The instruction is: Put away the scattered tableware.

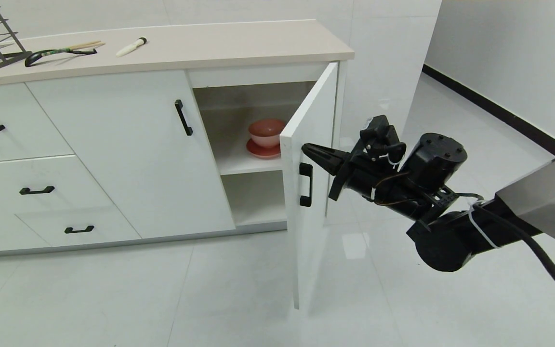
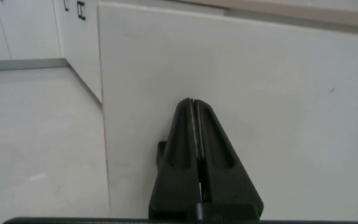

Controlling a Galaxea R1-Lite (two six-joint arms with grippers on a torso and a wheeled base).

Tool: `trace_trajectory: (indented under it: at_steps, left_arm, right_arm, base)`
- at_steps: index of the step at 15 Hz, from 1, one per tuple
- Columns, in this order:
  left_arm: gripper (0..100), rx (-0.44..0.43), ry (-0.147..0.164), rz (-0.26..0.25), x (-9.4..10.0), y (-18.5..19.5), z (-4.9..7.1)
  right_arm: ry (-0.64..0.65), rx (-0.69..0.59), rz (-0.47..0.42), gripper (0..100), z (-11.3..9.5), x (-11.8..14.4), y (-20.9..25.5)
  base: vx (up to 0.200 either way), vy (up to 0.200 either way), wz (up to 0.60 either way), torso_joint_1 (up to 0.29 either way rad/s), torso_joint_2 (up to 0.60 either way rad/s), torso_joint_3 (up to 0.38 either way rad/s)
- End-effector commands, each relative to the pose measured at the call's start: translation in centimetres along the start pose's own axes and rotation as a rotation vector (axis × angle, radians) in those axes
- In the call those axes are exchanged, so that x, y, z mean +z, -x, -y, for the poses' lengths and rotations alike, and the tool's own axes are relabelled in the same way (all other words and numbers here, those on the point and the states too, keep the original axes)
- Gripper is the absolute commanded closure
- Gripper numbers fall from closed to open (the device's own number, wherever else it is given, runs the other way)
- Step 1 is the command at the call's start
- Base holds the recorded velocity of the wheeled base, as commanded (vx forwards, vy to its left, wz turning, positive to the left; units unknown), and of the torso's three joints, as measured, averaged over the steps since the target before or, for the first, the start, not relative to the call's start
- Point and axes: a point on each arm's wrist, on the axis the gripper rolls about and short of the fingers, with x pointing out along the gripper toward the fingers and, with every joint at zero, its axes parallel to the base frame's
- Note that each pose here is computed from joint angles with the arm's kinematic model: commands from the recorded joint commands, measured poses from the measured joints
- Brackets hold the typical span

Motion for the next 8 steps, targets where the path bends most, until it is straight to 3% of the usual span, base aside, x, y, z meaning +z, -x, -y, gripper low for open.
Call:
trace_trajectory:
  at_steps: [1, 4, 8]
  left_arm:
    - [0, 0.001, 0.000, 0.000, 0.0, 0.0, 0.0]
    - [0, 0.001, 0.000, 0.000, 0.0, 0.0, 0.0]
    - [0, 0.001, 0.000, 0.000, 0.0, 0.0, 0.0]
  right_arm:
    - [0.004, 0.004, 0.020, 100, 0.1, -1.3, -1.4]
    - [0.010, 0.007, 0.088, 100, 0.1, -1.6, -3.5]
    - [0.012, -0.012, 0.103, 100, -0.1, -3.1, -4.8]
  base:
    - [0.000, 0.000, 0.00, 0.000, 0.00, 0.000]
    - [0.000, 0.000, 0.00, 0.000, 0.00, 0.000]
    - [0.000, 0.000, 0.00, 0.000, 0.00, 0.000]
